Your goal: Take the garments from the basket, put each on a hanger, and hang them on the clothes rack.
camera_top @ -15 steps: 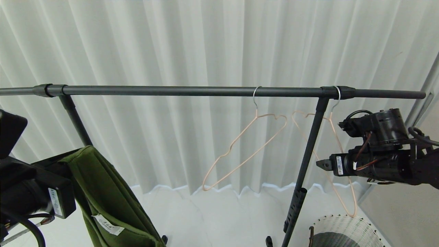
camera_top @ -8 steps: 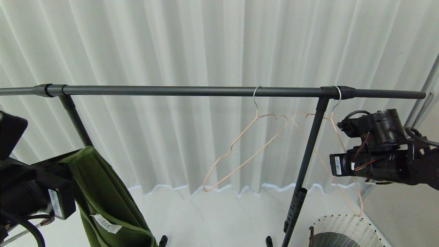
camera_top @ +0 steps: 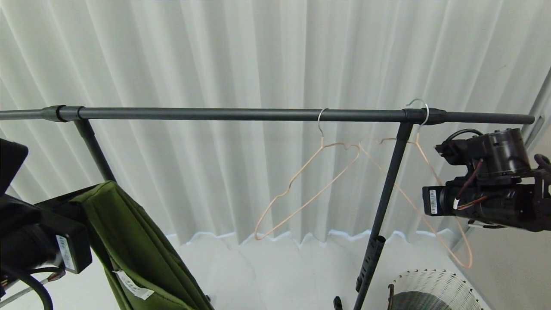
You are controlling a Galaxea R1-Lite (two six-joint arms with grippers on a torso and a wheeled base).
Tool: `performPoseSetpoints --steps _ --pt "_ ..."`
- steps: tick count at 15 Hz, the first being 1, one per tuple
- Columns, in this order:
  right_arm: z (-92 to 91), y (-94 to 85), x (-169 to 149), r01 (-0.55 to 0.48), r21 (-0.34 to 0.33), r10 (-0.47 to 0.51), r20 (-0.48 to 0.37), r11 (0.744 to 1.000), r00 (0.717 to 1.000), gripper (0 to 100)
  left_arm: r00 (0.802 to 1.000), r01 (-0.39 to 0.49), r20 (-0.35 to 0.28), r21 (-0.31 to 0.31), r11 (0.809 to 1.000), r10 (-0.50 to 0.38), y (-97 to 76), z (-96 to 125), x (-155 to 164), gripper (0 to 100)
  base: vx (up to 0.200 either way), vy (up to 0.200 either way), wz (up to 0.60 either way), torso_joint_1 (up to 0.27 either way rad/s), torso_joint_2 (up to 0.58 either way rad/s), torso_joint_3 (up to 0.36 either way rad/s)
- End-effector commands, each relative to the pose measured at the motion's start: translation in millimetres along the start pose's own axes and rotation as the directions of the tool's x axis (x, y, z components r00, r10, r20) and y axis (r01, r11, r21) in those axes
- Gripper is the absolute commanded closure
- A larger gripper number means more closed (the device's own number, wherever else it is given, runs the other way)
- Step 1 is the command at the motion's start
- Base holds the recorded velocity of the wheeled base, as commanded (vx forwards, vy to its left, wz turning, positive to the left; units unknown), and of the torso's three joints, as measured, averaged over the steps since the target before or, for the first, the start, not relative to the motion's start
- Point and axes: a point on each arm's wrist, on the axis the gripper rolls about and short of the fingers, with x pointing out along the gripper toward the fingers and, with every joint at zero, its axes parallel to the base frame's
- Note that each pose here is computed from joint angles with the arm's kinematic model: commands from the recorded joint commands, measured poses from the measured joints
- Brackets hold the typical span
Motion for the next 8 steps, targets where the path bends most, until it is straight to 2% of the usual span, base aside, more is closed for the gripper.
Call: performPoseSetpoints --steps 1,3,6,7,8 --pt "5.9 -3.6 -18.0 0.014 0.031 -0.016 0.058 0.999 0.998 100 1.000 -0.006 0.006 -0.002 1.000 0.006 0.9 2.7 0.4 100 0.000 0.000 0.00 0.000 0.00 0.000" --pt "7.1 -6.0 -23.9 0.055 0.069 -0.060 0.078 0.996 0.995 100 1.000 -0.004 0.004 -0.001 1.000 0.004 0.5 2.5 1.1 100 0.000 0.000 0.00 0.000 0.00 0.000" --pt "-4.0 -13.7 -40.8 0.094 0.081 -0.101 0.092 0.992 0.991 100 1.000 -0.009 0.006 0.000 1.000 0.009 0.9 4.0 1.7 100 0.000 0.000 0.00 0.000 0.00 0.000" --pt "-12.7 -18.8 -50.4 0.110 0.081 -0.117 0.095 0.991 0.989 100 1.000 -0.020 0.006 0.012 1.000 0.020 2.0 4.6 1.8 100 0.000 0.000 0.00 0.000 0.00 0.000" --pt "-19.0 -22.7 -56.9 0.126 0.083 -0.134 0.098 0.989 0.986 100 1.000 -0.028 0.005 0.033 0.999 0.028 3.0 4.8 2.0 100 -0.200 0.000 0.00 0.002 0.00 0.002"
